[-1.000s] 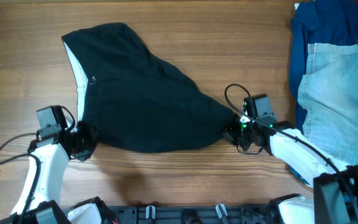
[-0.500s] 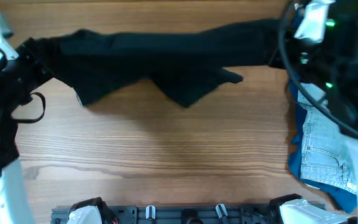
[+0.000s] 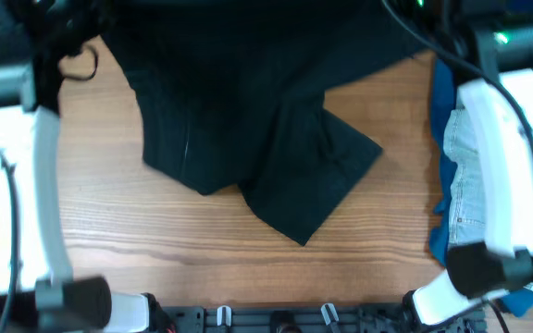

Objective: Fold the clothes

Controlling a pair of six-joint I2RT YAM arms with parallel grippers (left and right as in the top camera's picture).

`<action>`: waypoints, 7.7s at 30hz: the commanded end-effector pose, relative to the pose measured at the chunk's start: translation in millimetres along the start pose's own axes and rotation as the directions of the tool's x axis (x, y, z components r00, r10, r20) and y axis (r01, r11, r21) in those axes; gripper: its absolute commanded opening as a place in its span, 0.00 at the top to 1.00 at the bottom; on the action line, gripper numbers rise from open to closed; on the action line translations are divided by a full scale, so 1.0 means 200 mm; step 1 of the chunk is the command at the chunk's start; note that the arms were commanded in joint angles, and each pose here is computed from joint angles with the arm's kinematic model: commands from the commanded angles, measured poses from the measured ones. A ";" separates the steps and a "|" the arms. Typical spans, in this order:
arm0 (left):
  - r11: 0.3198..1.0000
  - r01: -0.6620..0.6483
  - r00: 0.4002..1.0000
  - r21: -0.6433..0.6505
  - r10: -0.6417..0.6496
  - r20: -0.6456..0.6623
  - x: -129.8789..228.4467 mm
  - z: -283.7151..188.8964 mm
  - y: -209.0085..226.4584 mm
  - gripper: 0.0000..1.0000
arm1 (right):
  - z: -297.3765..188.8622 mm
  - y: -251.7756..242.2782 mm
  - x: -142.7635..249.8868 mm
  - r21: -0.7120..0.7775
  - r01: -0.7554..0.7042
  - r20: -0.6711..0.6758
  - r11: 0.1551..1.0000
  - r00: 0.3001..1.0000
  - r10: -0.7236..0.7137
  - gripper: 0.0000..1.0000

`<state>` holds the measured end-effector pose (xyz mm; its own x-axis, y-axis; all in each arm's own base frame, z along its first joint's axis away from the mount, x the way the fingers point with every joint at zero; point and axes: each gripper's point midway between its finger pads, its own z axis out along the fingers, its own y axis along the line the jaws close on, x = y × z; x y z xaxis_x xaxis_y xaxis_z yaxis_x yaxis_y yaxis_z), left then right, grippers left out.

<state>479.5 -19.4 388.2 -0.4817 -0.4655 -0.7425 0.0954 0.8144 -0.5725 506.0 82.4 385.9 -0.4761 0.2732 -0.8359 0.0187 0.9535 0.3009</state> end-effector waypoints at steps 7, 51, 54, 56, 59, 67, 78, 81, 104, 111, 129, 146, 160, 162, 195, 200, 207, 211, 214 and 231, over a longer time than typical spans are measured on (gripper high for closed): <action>0.984 0.011 0.862 0.176 -0.098 0.497 -0.75 -0.10 -0.16 0.96 | -0.53 -0.16 -0.90 0.037 0.025 0.557 0.999 0.830 -0.042 0.96; 0.912 0.022 0.904 -0.409 -0.192 -0.382 0.95 0.52 0.89 0.36 | 0.54 -0.09 1.37 -0.110 -0.159 -0.661 0.981 0.748 0.047 0.41; 0.919 0.034 0.891 -0.392 -0.206 -0.405 1.05 0.65 0.98 0.38 | 0.55 -0.07 1.37 -0.102 -0.172 -0.657 0.980 0.751 0.063 0.41; 0.917 0.035 0.887 -0.396 -0.211 -0.411 1.12 0.72 1.05 0.38 | 0.53 -0.08 1.39 -0.088 -0.173 -0.674 0.981 0.735 0.069 0.41; 0.922 0.034 0.896 -0.386 -0.199 -0.397 1.16 0.80 1.11 0.31 | 0.51 -0.09 1.41 -0.074 -0.173 -0.692 0.982 0.718 0.075 0.41; 0.941 0.019 0.914 -0.337 -0.152 -0.375 1.20 0.93 1.11 0.40 | 0.47 -0.11 1.46 -0.044 -0.175 -0.728 0.984 0.680 0.088 0.42; 0.944 0.014 0.917 -0.331 -0.143 -0.371 1.20 0.94 1.10 0.96 | 0.47 -0.11 1.46 -0.046 -0.174 -0.725 0.984 0.683 0.087 0.43; 0.935 0.009 0.922 -0.355 -0.145 -0.360 1.16 0.91 1.14 0.96 | 0.49 -0.18 1.45 0.019 -0.130 -0.702 0.991 0.705 0.105 0.43; 0.912 0.049 0.698 -0.407 -0.323 -0.639 1.47 0.54 0.85 0.96 | 1.08 -0.25 1.58 0.044 -0.255 -0.519 0.966 0.820 0.240 0.94; 0.876 -0.078 0.673 -0.475 -0.306 -0.673 1.73 0.48 0.96 0.96 | 1.04 -0.02 0.90 -0.185 -0.124 -0.288 0.975 0.955 0.067 0.96; 0.826 -0.068 0.707 -0.560 -0.356 -0.611 1.63 0.40 1.14 0.96 | 0.26 -0.67 1.45 0.234 0.170 -0.871 0.957 0.473 0.129 0.76; 0.647 0.013 0.438 -0.763 -0.689 -0.577 1.60 -0.40 0.80 0.00 | -0.08 -0.65 1.70 0.397 -0.238 -0.805 0.886 0.373 0.461 0.66; 0.376 0.336 0.487 -0.863 -0.854 -0.183 2.01 -0.82 0.76 0.10 | -0.19 -0.55 1.85 0.306 -0.318 -0.799 0.897 0.427 0.423 0.36; 0.295 0.348 0.445 -0.890 -0.888 -0.120 2.08 -0.85 0.78 0.10 | -0.20 -0.55 1.86 0.294 -0.311 -0.804 0.904 0.431 0.410 0.36; 0.290 0.260 0.528 -0.921 -0.841 -0.116 2.17 -0.79 0.98 0.96 | -0.13 -0.44 2.13 0.261 -0.283 -0.819 0.923 0.441 0.367 0.32; 0.326 0.268 0.551 -0.907 -0.824 -0.133 2.11 -0.78 0.96 0.96 | 0.08 -0.49 2.16 0.338 -0.278 -0.729 0.899 0.527 0.437 0.47; 0.442 0.133 0.646 -0.887 -0.717 -0.261 1.89 -0.85 0.90 0.96 | -0.05 -0.46 1.67 0.235 -0.260 -0.627 0.937 0.696 0.350 0.96; 0.492 0.100 0.667 -0.865 -0.678 -0.308 1.69 -0.90 0.78 0.96 | -0.36 -0.43 1.22 0.209 -0.246 -0.438 0.946 0.842 0.316 0.96; 0.493 0.102 0.668 -0.864 -0.678 -0.308 1.60 -0.99 0.68 0.96 | -0.56 -0.41 1.01 0.194 -0.239 -0.322 0.952 0.901 0.292 0.96; 0.677 0.294 0.936 -0.675 -0.348 0.059 0.93 -0.19 0.95 0.96 | 0.43 -0.15 0.75 -0.127 -0.006 -0.133 0.992 0.991 -0.011 0.96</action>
<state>356.8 33.0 177.5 -0.4822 -0.7455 -0.4601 -0.5913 0.6645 -0.4569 485.0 109.5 224.2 -0.6187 0.2615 -0.7408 -0.0990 0.9095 0.4036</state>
